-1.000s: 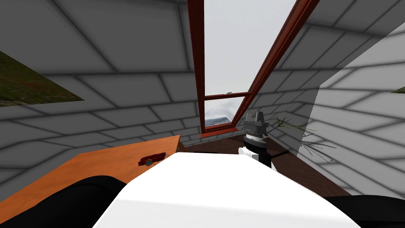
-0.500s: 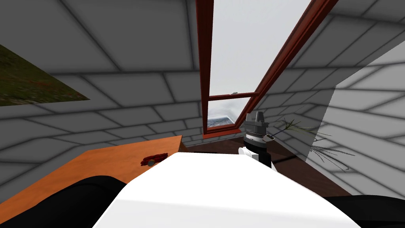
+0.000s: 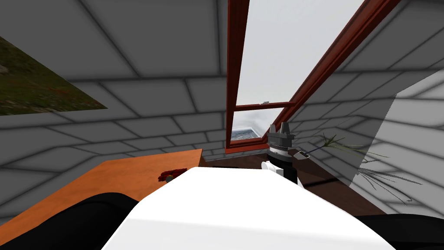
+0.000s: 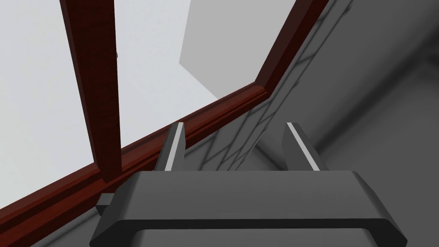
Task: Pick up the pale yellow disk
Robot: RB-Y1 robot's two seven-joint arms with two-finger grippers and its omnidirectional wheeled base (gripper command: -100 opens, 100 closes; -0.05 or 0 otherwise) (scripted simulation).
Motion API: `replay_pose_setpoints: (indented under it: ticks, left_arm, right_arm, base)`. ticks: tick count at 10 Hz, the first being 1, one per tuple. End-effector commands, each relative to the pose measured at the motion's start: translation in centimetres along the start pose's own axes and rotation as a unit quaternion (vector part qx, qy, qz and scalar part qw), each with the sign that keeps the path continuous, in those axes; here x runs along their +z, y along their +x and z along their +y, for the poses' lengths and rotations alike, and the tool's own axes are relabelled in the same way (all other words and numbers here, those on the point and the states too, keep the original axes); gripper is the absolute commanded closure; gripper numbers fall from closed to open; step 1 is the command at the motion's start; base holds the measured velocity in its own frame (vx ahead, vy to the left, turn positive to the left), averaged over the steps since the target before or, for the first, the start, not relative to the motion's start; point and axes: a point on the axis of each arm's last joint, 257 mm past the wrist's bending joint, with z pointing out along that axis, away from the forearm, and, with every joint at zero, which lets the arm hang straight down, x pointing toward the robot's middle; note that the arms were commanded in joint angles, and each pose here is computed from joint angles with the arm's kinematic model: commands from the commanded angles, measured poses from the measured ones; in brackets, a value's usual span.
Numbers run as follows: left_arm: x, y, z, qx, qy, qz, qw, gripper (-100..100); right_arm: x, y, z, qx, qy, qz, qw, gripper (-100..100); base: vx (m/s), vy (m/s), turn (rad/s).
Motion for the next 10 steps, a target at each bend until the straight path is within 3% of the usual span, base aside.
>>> replay_pose_setpoints:
  ticks: [1,6,8,9,10]
  left_arm:
    - [0.1,0.4,-0.1,0.010,0.000,0.000,0.9999,-100]
    - [0.8,3.1,-1.2,0.021,-0.001,-0.001,0.9998,-100]
    - [0.8,3.1,-1.2,0.032,-0.001,-0.001,0.9995,-100]
    - [1.0,4.1,-1.6,0.033,-0.002,-0.001,0.9994,-100]
    - [1.2,3.6,-2.2,0.040,0.004,-0.006,0.9992,-100]
  right_arm:
    - [0.0,0.0,0.0,0.000,0.000,0.000,1.0000,0]
    - [0.0,0.0,0.0,0.000,0.000,0.000,1.0000,0]
    - [0.0,0.0,0.0,0.000,0.000,0.000,1.0000,0]
    - [0.0,0.0,0.0,0.000,0.000,0.000,1.0000,0]
    - [0.0,0.0,0.0,0.000,0.000,0.000,1.0000,0]
  base:
    - [0.055,0.054,0.046]
    - [0.055,0.065,0.079]
    - [0.037,0.044,0.013]
    - [0.034,0.053,0.088]
    - [0.039,0.048,0.072]
